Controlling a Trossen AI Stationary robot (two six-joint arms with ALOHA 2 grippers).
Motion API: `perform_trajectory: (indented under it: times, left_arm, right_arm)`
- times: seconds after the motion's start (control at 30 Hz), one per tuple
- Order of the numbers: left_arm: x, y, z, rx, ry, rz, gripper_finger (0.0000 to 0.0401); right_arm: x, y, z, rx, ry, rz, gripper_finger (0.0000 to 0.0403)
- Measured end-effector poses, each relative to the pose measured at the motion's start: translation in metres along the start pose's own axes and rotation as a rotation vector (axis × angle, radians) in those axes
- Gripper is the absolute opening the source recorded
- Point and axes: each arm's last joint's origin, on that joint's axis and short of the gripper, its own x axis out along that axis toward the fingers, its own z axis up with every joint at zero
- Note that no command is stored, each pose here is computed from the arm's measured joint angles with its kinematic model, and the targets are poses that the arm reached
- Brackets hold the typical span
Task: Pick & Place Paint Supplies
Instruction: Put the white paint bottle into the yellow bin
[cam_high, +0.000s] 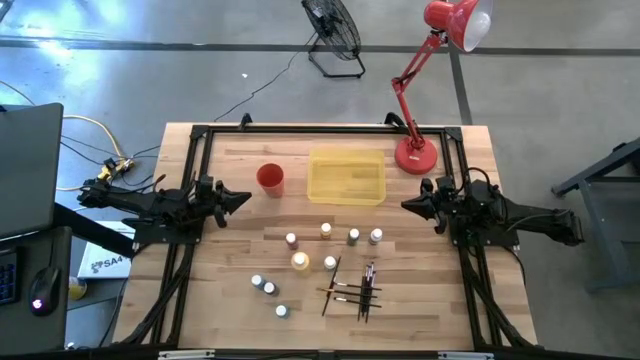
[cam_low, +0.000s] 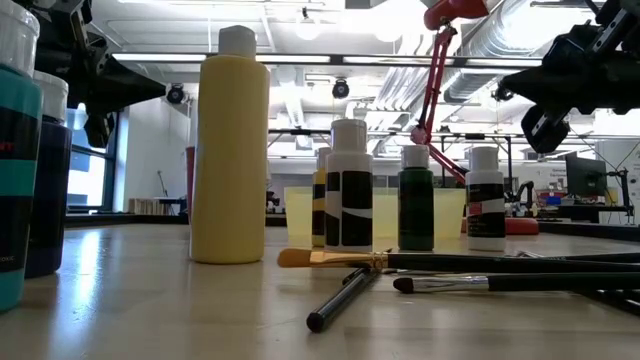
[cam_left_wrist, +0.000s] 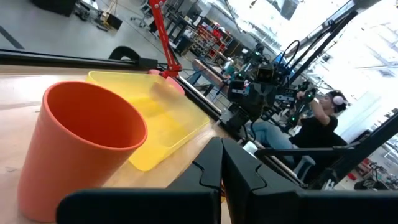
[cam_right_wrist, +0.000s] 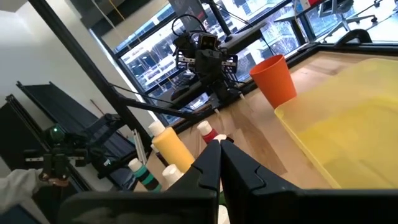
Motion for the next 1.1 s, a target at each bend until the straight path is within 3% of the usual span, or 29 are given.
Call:
perform_trajectory:
  times: [0.8, 1.1]
  left_arm:
    - [0.0000, 0.0001, -0.0002, 0.000, 0.000, 0.001, 0.0000]
    - [-0.0005, -0.0042, 0.0062, 0.089, -0.040, -0.023, 0.0000]
  right_arm:
    - [0.0001, -0.0005, -0.0004, -0.024, 0.003, -0.008, 0.0002]
    - [-0.0002, -0.0041, 0.0018, -0.023, -0.074, -0.132, 0.0002]
